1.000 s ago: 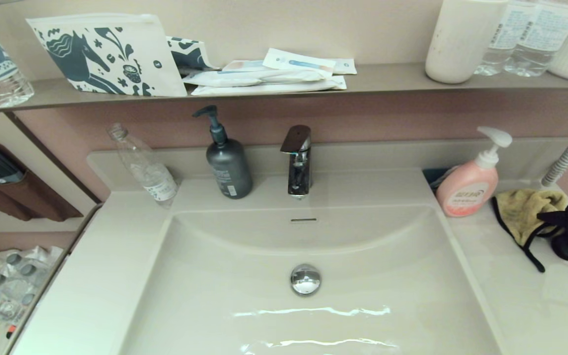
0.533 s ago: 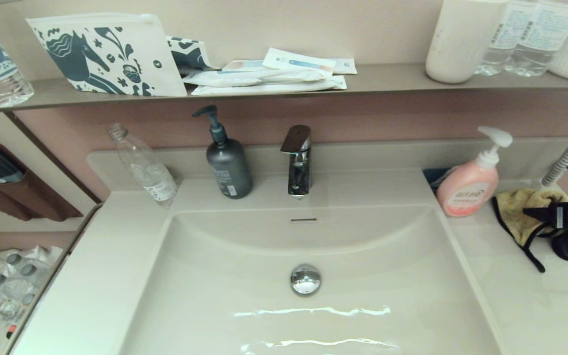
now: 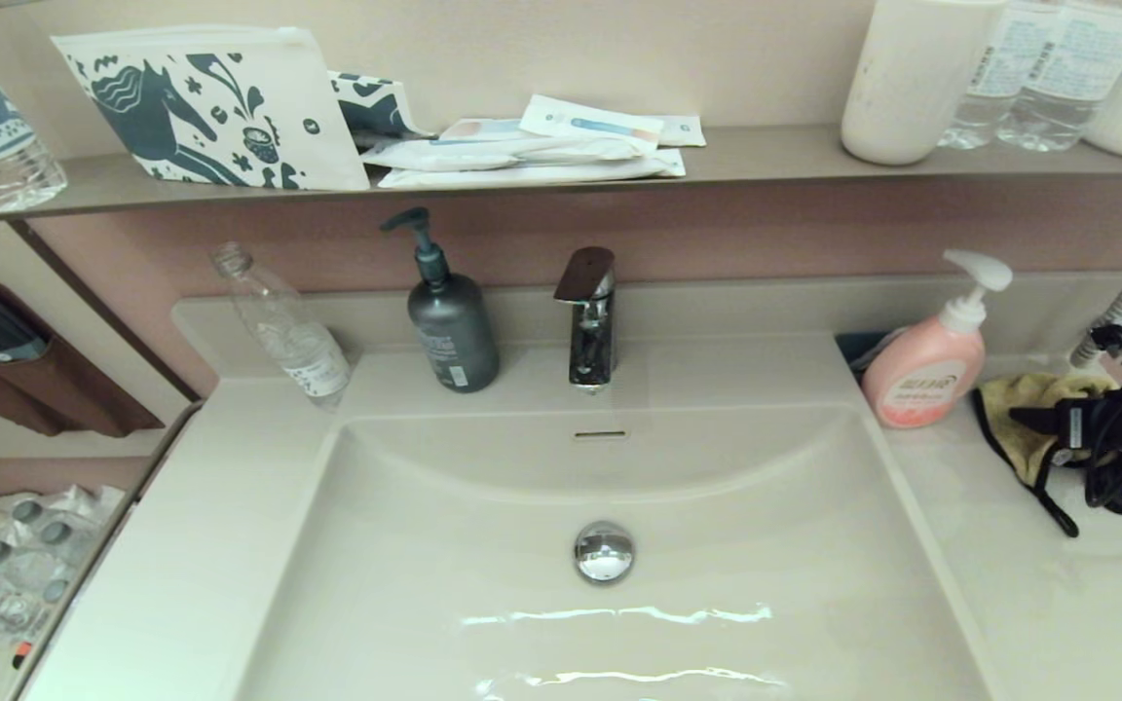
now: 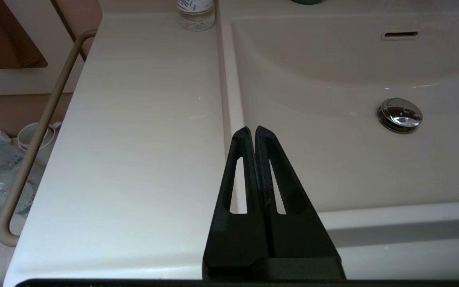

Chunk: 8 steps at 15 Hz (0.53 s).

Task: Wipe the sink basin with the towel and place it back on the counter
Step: Pick up the cloth

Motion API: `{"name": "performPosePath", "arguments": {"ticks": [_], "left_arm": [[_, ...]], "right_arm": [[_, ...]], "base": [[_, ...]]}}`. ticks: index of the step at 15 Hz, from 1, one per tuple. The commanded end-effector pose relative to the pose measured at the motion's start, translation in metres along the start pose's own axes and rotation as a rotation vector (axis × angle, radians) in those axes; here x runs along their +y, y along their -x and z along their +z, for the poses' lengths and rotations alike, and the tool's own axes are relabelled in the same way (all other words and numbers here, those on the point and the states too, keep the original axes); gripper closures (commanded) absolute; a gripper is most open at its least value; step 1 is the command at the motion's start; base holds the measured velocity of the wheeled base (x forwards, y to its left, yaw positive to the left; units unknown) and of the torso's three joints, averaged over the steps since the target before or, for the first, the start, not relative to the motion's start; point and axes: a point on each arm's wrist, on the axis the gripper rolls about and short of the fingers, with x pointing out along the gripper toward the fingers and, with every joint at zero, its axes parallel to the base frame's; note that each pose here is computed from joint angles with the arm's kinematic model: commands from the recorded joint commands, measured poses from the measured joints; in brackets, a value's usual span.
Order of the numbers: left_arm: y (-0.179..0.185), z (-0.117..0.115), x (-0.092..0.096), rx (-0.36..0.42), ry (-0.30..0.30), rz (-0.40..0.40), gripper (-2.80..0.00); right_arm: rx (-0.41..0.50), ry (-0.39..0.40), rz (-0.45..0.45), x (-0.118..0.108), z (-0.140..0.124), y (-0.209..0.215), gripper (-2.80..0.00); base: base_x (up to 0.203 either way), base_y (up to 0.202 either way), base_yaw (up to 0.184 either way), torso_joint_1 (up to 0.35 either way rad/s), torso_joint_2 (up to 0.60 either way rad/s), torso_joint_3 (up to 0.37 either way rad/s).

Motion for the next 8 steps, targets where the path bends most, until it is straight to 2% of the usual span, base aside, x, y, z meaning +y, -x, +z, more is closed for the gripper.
{"name": "performPosePath", "arguments": {"ticks": [1,2,8], "left_arm": [[0.0,0.0,0.0,0.001,0.0,0.0,0.0],[0.0,0.0,0.0,0.001,0.0,0.0,0.0],[0.0,0.0,0.0,0.001,0.0,0.0,0.0]], "right_arm": [[-0.001,0.003,0.004,0.001,-0.001,-0.002,-2.8],[-0.004,0.003,0.004,0.001,0.0,-0.001,0.0],[-0.018,0.0,-0.011,0.0,0.006,0.019,0.0]], "base": [[0.0,0.0,0.0,0.0,0.0,0.0],[0.0,0.0,0.0,0.0,0.0,0.0],[0.0,0.0,0.0,0.0,0.0,0.0]]}}
